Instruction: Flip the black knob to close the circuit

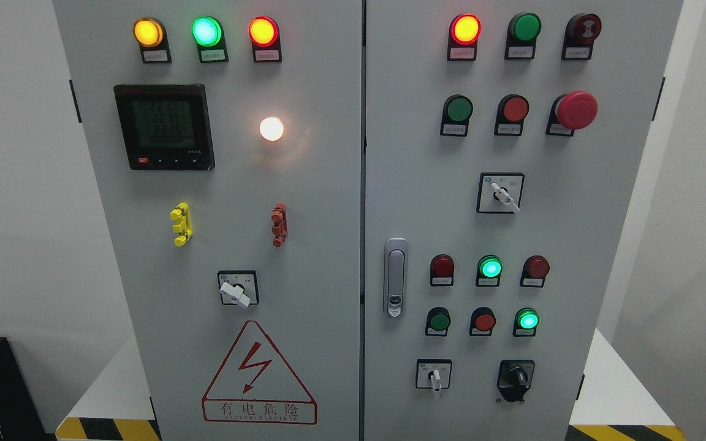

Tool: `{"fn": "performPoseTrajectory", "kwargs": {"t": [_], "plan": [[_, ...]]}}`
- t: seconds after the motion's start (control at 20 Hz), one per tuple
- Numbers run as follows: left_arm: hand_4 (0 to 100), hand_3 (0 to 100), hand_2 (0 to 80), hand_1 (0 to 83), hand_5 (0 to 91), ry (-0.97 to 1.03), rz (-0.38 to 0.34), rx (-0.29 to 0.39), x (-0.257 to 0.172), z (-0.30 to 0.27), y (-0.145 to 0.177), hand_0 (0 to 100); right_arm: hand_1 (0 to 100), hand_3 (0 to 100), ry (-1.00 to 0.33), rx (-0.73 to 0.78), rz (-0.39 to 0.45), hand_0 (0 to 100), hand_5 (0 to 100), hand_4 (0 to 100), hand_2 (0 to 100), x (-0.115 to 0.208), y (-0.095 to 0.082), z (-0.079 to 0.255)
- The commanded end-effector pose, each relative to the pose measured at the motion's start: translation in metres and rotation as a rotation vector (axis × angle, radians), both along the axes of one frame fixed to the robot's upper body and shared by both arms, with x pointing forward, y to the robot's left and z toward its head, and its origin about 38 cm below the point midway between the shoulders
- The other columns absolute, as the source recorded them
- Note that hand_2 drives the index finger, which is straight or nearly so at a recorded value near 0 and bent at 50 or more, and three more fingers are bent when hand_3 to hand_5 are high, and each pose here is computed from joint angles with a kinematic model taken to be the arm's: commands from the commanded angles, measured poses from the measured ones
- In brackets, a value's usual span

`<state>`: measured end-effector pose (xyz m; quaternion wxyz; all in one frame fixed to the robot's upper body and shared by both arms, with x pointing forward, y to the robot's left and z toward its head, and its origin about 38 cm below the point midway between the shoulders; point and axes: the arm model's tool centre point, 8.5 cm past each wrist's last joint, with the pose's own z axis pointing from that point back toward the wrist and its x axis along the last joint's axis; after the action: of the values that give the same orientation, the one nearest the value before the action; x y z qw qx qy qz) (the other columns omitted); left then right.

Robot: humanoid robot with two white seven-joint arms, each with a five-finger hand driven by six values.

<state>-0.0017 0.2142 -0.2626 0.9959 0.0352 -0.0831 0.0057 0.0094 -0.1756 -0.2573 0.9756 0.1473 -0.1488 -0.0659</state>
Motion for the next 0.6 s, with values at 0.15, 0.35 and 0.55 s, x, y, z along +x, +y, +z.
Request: {"fn": "performPoseTrajectory", "kwargs": {"t": [0.15, 0.35, 0.55], "plan": [[0, 0, 0.0, 55.6, 0.0, 0.022, -0.043, -0.002, -0.007, 0.000, -0.001, 12, 18, 0, -0.142, -0.047, 0.072, 0, 0, 0, 0, 0.059, -0.001, 0.005], [0, 0, 0.0, 55.6, 0.0, 0.022, -0.043, -0.002, -0.007, 0.000, -0.001, 12, 18, 5, -0.243, -0.103, 0.126, 0, 0, 0, 7, 0.090, -0.003, 0.013], [0, 0, 0.0, 55.6, 0.0, 0.022, -0.043, -0.002, -0.007, 0.000, -0.001, 12, 18, 26, -0.342, -0.159, 0.157, 0, 0, 18, 21, 0.121, -0.006, 0.024]]}}
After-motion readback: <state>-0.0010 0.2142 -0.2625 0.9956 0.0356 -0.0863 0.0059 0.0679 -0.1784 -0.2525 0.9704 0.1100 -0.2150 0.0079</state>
